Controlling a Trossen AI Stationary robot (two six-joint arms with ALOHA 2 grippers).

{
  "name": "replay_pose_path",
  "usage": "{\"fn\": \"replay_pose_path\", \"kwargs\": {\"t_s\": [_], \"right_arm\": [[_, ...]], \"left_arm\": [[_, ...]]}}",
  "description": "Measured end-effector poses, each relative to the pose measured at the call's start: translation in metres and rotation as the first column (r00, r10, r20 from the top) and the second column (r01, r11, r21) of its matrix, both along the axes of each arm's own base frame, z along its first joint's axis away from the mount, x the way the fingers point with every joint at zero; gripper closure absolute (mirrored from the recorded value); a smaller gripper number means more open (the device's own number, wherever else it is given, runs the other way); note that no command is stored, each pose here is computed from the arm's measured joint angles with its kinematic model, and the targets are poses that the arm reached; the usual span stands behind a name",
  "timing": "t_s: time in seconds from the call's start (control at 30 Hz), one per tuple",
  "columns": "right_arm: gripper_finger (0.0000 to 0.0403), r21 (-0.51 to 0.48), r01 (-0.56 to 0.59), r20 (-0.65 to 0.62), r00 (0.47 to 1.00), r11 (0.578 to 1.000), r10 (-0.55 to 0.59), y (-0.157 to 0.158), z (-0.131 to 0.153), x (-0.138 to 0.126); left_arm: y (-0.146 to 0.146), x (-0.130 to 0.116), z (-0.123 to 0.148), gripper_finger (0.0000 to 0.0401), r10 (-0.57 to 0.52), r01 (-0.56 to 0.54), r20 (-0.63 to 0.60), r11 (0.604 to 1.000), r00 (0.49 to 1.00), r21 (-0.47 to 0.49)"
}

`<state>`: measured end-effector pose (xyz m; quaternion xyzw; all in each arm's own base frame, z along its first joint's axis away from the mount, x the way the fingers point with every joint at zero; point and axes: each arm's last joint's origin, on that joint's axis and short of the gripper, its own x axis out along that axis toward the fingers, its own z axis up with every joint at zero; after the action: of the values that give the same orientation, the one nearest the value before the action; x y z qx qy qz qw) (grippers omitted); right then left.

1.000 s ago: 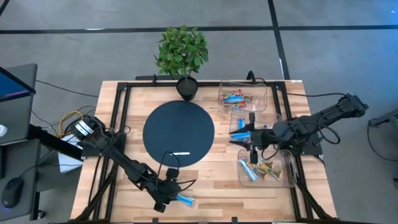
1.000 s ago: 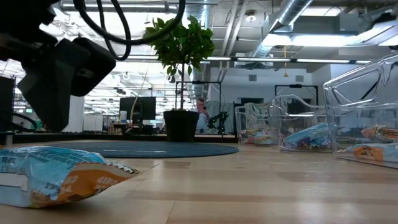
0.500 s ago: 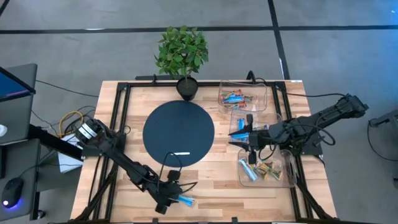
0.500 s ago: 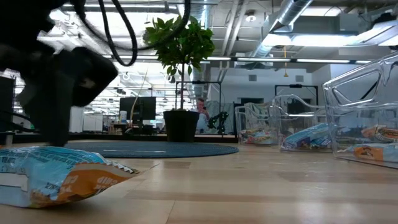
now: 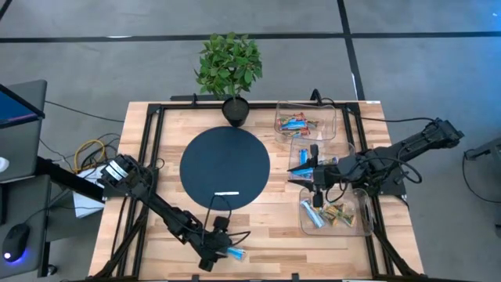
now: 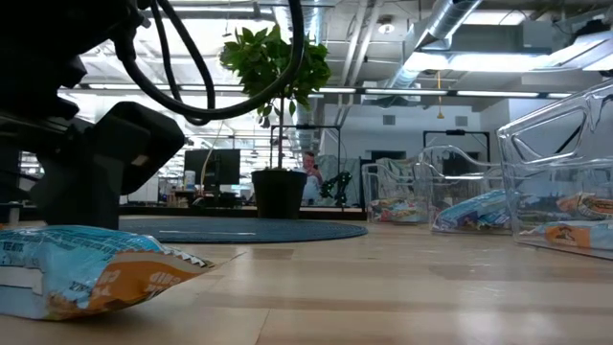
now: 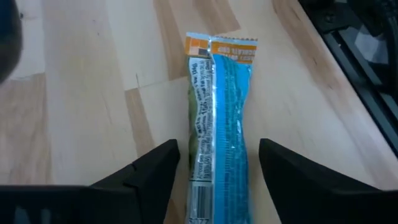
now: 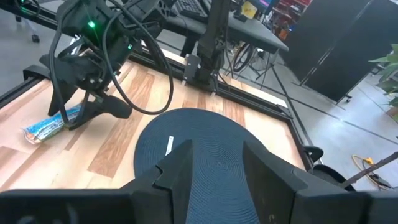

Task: Pick and place Granola Bars by type
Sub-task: Put the yellow granola bar into the bottom transparent bin

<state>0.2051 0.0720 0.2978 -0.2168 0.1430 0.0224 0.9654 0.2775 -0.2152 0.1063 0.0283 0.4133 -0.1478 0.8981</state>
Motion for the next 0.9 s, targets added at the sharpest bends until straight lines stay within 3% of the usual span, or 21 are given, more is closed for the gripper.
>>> {"fn": "replay_pose_path", "kwargs": {"t_s": [0.5,0.7,0.9], "right_arm": [[0.0269,0.002,-0.008,-0.012,1.0,1.0,0.008,0.002,-0.001,-0.001],[0.0269,0.003,-0.007,-0.012,1.0,1.0,0.007,0.002,-0.001,-0.001],[0.0269,0.02,0.002,-0.037,0.999,1.0,-0.001,0.002,-0.004,-0.002]], "left_arm": [[0.003,0.003,0.001,0.0308,0.003,-0.011,0.064,0.993,0.998,0.12],[0.01,0.014,0.007,0.0324,0.078,-0.123,0.17,0.956,0.982,0.267],[0.03,0.029,0.009,0.0325,0.174,-0.223,0.194,0.937,0.966,0.268]]}}
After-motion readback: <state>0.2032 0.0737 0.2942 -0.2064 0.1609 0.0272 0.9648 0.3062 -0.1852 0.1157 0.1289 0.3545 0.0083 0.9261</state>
